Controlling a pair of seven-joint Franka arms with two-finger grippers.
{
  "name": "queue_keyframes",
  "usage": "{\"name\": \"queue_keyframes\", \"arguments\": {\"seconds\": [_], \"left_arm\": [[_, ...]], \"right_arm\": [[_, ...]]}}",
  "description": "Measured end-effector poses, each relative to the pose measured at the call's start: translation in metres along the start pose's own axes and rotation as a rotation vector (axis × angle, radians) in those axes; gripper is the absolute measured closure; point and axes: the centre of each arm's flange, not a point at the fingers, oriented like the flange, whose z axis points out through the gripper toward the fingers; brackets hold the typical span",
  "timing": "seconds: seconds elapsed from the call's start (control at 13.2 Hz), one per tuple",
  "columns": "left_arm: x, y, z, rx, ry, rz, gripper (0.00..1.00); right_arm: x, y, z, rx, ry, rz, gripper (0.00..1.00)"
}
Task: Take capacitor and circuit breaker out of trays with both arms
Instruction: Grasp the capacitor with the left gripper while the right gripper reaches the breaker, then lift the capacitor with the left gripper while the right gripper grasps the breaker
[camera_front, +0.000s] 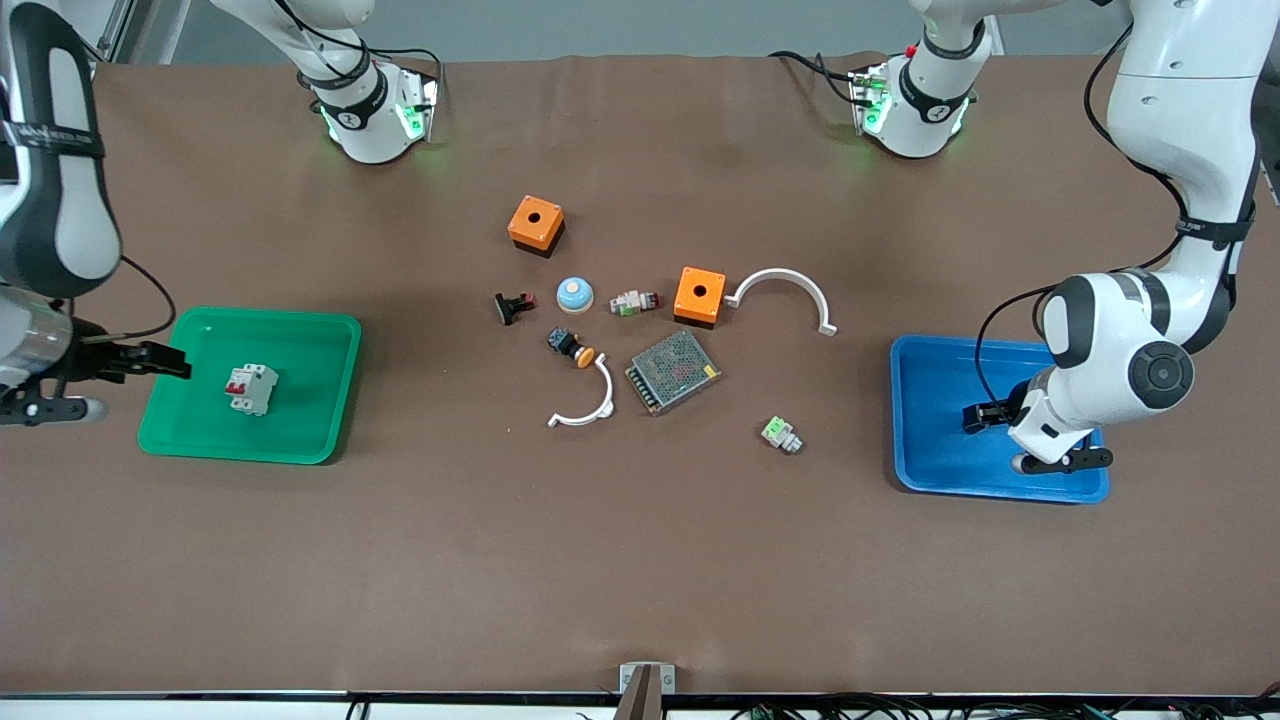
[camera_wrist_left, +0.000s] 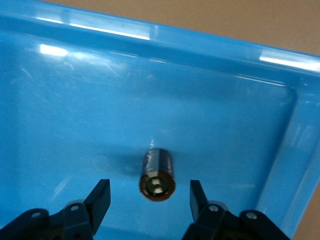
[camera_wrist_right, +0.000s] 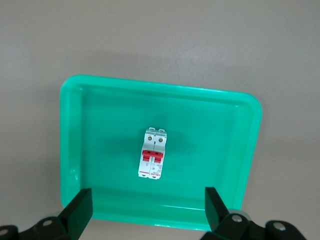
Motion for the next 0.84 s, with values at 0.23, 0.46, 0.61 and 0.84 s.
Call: {"name": "queue_keyframes", "arguments": {"seconds": [0.23, 0.46, 0.61, 0.84], "left_arm": [[0.0, 0.001, 0.005, -0.003, -0.006, -0.002, 0.35], [0.0, 0.001, 0.011, -0.004, -0.012, -0.001, 0.4], [0.0, 0.002, 0.013, -0.004, -0.01, -0.001, 0.54], [0.001, 0.002, 0.014, -0.005, -0.002, 0.0, 0.63]], "right_arm": [[-0.014, -0.005, 0.048, -0.006, 0.019, 0.0, 0.01], [-0.017, -0.007, 0.092, -0.013, 0.038, 0.004, 0.01], [-0.015, -0.006, 0.122, -0.018, 0.043, 0.005, 0.01], [-0.016, -0.006, 0.151, -0.013, 0.014, 0.007, 0.01]]}}
